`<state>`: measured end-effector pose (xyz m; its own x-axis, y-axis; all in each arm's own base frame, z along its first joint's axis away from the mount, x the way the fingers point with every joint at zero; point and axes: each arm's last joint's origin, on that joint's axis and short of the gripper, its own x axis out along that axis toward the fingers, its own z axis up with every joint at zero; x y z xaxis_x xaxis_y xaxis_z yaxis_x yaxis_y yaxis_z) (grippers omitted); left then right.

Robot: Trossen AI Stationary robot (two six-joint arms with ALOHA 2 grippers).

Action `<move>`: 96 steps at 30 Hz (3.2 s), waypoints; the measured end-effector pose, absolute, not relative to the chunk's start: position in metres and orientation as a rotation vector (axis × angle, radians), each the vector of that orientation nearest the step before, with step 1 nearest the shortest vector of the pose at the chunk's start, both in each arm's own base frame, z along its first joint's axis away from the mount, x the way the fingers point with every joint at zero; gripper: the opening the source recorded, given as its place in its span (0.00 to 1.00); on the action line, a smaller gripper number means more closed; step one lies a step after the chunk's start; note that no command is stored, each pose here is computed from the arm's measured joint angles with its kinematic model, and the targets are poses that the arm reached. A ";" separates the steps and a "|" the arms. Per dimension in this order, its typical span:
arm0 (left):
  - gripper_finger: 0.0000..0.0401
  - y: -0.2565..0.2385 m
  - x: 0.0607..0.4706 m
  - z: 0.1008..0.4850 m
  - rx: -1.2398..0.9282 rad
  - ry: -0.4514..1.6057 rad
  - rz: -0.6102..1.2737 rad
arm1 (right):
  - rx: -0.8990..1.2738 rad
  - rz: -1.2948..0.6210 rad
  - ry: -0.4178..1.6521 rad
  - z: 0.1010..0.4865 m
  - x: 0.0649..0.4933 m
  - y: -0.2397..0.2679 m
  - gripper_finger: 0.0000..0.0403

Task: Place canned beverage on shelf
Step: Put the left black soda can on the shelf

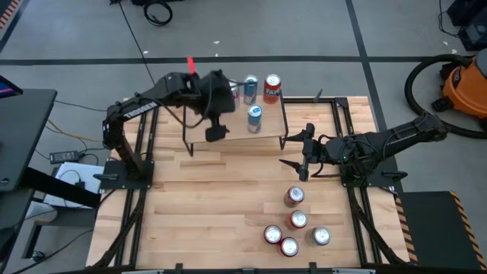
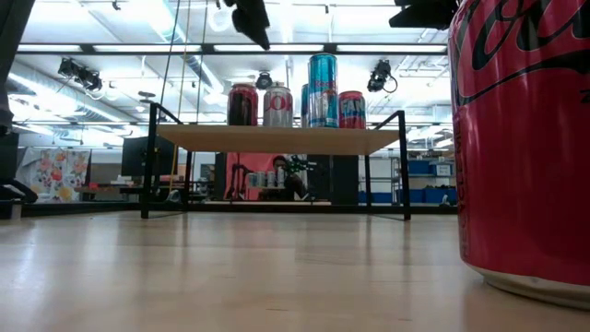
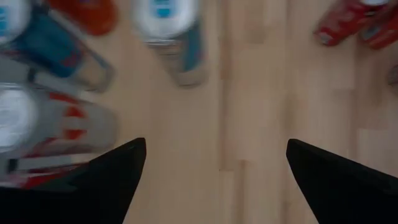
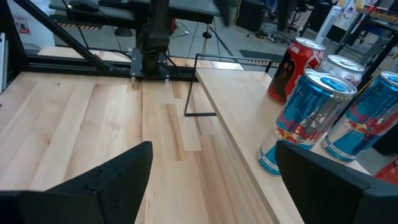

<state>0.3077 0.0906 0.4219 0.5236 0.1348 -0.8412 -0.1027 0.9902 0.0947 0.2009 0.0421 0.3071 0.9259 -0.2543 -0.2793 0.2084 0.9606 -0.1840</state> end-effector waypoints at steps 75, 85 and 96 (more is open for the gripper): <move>1.00 -0.199 0.457 0.260 0.146 0.810 -0.406 | -0.084 -0.203 0.405 0.302 0.197 0.045 0.87; 1.00 -0.201 0.462 0.243 0.176 0.834 -0.370 | -0.085 -0.203 0.404 0.302 0.197 0.045 0.87; 1.00 -0.208 0.471 0.219 0.172 0.846 -0.400 | -0.086 -0.202 0.398 0.302 0.197 0.045 0.87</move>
<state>0.4709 -0.2076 0.2188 0.5943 -0.2750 -0.7558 0.4100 0.9120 -0.0094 0.1969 0.0448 0.3024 0.9022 -0.2116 -0.3758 0.1779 0.9764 -0.1225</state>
